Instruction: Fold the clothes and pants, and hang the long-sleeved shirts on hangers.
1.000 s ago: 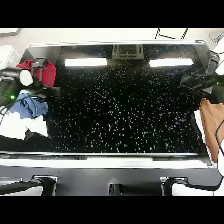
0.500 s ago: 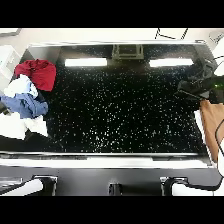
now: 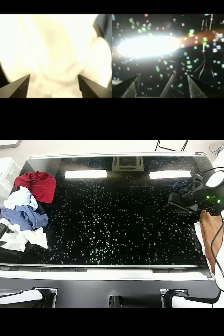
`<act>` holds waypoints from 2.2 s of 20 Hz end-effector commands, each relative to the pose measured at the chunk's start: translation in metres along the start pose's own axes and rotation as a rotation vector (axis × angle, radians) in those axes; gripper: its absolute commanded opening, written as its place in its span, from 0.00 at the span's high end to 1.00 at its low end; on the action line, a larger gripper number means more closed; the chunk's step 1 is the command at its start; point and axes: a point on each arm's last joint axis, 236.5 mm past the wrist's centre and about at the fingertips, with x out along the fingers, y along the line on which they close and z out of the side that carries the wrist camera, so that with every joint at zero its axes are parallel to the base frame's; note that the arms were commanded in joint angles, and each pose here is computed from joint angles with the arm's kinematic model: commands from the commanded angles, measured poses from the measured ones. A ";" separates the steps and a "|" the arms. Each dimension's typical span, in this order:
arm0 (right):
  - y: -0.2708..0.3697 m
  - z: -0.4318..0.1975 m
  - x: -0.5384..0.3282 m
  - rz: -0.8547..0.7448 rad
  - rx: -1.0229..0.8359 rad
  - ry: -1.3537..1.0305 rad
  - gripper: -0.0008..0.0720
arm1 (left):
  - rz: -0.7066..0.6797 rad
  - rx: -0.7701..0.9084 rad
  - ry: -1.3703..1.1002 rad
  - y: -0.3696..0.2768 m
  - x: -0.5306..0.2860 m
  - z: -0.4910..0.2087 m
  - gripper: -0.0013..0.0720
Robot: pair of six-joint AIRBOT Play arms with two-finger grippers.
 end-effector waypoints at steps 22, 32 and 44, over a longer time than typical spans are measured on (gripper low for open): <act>0.056 -0.056 0.006 0.028 -0.106 0.185 0.07 | -1.026 0.427 -0.721 -0.256 -0.420 -0.143 0.95; 0.022 -0.040 -0.063 -0.164 -0.161 -0.042 0.07 | -1.130 0.695 0.085 -0.348 -0.286 -0.418 0.95; 0.006 -0.062 -0.028 -0.181 -0.174 0.062 0.06 | -0.612 0.785 0.417 -0.298 -0.114 -0.381 0.01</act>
